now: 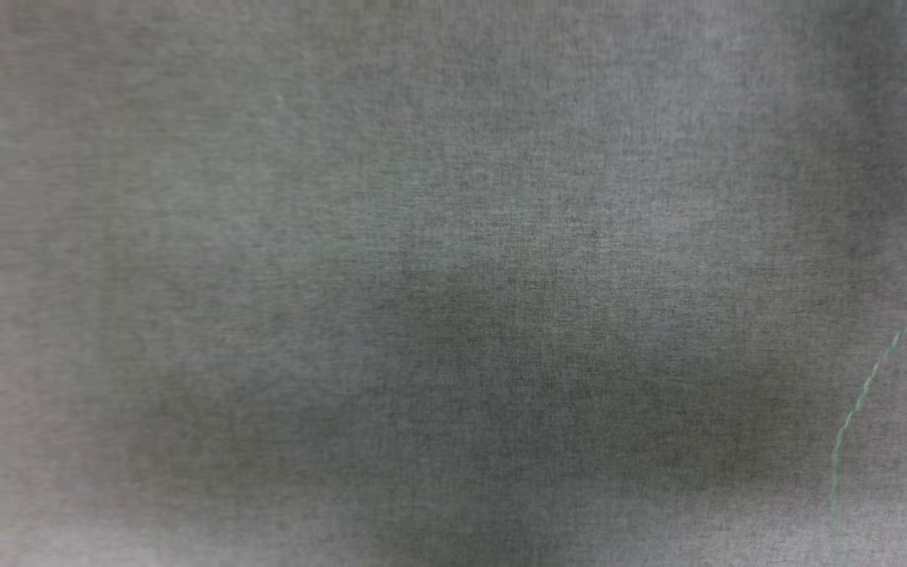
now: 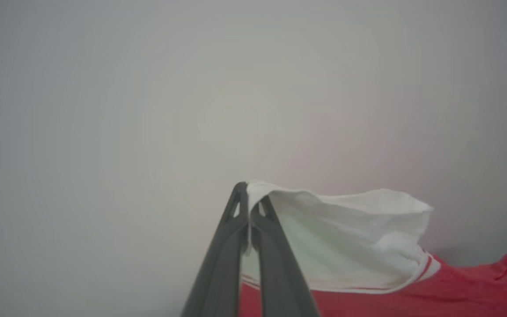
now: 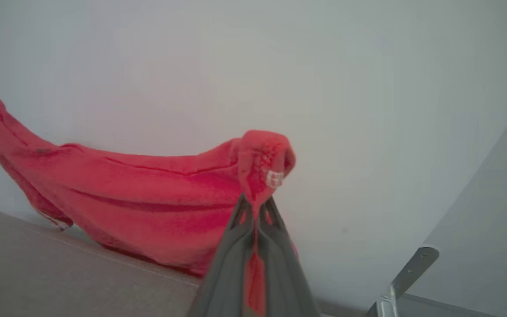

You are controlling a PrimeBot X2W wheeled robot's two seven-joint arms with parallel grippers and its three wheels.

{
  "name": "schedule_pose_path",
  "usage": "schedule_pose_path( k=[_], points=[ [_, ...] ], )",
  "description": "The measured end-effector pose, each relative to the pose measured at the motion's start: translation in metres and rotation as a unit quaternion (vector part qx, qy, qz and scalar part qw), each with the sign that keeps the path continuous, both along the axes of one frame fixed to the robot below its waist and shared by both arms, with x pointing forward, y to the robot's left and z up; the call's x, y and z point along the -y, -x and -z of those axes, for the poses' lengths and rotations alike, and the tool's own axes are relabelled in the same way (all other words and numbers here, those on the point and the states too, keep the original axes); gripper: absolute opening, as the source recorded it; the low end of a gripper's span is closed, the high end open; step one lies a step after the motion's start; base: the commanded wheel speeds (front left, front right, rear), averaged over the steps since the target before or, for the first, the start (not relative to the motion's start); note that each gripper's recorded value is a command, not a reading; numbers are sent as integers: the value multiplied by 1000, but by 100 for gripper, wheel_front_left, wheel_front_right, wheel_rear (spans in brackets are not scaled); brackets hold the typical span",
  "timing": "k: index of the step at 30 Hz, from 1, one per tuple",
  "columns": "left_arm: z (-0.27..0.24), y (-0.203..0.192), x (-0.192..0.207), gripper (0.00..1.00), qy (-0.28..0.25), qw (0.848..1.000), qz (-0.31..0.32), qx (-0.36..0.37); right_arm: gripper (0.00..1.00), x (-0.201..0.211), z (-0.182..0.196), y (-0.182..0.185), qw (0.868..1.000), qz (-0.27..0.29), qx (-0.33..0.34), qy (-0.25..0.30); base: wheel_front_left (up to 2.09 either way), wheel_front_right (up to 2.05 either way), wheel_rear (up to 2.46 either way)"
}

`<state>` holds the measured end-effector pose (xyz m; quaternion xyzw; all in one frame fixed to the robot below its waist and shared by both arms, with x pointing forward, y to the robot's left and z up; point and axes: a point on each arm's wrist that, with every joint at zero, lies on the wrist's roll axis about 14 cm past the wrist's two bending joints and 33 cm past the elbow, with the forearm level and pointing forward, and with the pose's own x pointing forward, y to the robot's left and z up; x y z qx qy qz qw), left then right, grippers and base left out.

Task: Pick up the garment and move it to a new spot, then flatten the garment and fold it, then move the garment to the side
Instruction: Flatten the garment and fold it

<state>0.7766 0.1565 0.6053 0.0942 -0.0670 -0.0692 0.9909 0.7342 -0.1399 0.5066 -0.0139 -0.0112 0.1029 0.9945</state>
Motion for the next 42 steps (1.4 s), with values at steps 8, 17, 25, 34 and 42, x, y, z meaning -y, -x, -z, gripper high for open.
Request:
schedule_pose_path(
  k=[8,17,25,34,42],
  points=[
    [57,59,-26,0,-17,994,-5,-107,0,-5,15,52,994,-33,-99,-15,0,0,0],
    [65,141,-41,0,4,989,-9,-149,0,41,-8,145,985,-53,-160,-27,0,0,0],
    [89,208,-37,0,42,982,1,-184,0,77,-12,220,979,-38,-194,-47,0,0,0],
    [143,269,-26,0,62,967,5,-245,0,87,11,272,967,-38,-247,-45,0,0,0],
    [183,333,-7,0,84,944,2,-318,0,88,45,309,951,-34,-303,-45,0,0,0]
  ],
)
